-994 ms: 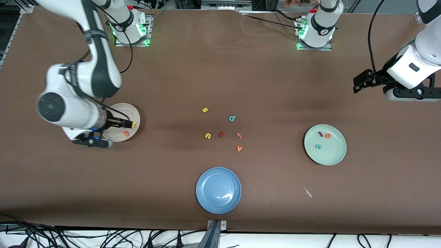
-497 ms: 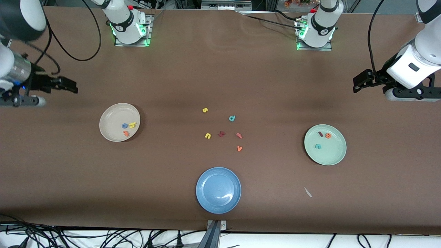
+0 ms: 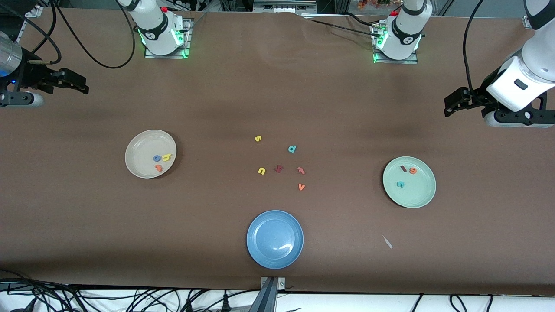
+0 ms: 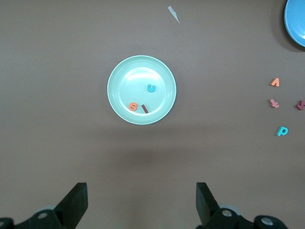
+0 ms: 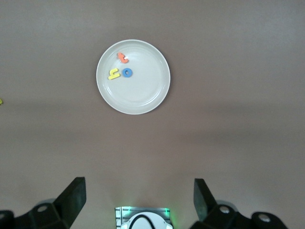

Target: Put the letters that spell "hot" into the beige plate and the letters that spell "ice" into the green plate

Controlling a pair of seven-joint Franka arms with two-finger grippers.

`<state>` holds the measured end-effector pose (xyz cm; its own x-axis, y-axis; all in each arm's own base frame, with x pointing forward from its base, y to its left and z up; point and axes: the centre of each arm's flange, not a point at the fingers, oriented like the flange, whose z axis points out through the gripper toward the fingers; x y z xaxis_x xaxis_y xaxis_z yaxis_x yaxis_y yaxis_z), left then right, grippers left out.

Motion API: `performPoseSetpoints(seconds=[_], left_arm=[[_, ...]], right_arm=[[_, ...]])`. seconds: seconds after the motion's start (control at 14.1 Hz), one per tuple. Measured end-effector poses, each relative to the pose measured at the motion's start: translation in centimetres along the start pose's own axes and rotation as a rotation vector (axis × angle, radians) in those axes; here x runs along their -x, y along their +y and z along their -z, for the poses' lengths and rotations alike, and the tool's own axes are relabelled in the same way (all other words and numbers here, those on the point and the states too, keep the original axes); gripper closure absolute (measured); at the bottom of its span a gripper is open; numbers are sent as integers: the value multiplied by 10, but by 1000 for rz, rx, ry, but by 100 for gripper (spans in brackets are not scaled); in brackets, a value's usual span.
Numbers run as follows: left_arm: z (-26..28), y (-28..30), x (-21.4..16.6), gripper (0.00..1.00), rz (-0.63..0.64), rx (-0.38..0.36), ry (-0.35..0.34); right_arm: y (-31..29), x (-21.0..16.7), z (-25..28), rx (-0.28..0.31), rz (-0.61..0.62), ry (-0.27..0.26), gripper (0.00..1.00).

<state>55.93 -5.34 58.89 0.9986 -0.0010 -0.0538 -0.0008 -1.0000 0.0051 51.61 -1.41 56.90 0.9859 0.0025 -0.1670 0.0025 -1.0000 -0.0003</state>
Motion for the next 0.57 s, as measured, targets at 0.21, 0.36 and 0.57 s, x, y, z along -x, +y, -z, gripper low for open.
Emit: performPoseSetpoints(seconds=[0.21,0.36,0.57], left_arm=[[0,0,0,0,0,0,0],[0,0,0,0,0,0,0],[0,0,0,0,0,0,0]], right_arm=[[-6,-2,-8,4,-6,-17,0],[-22,-7,-14,13,-7,-31,0],[-31,-22,-13,23,-6,-56,0]])
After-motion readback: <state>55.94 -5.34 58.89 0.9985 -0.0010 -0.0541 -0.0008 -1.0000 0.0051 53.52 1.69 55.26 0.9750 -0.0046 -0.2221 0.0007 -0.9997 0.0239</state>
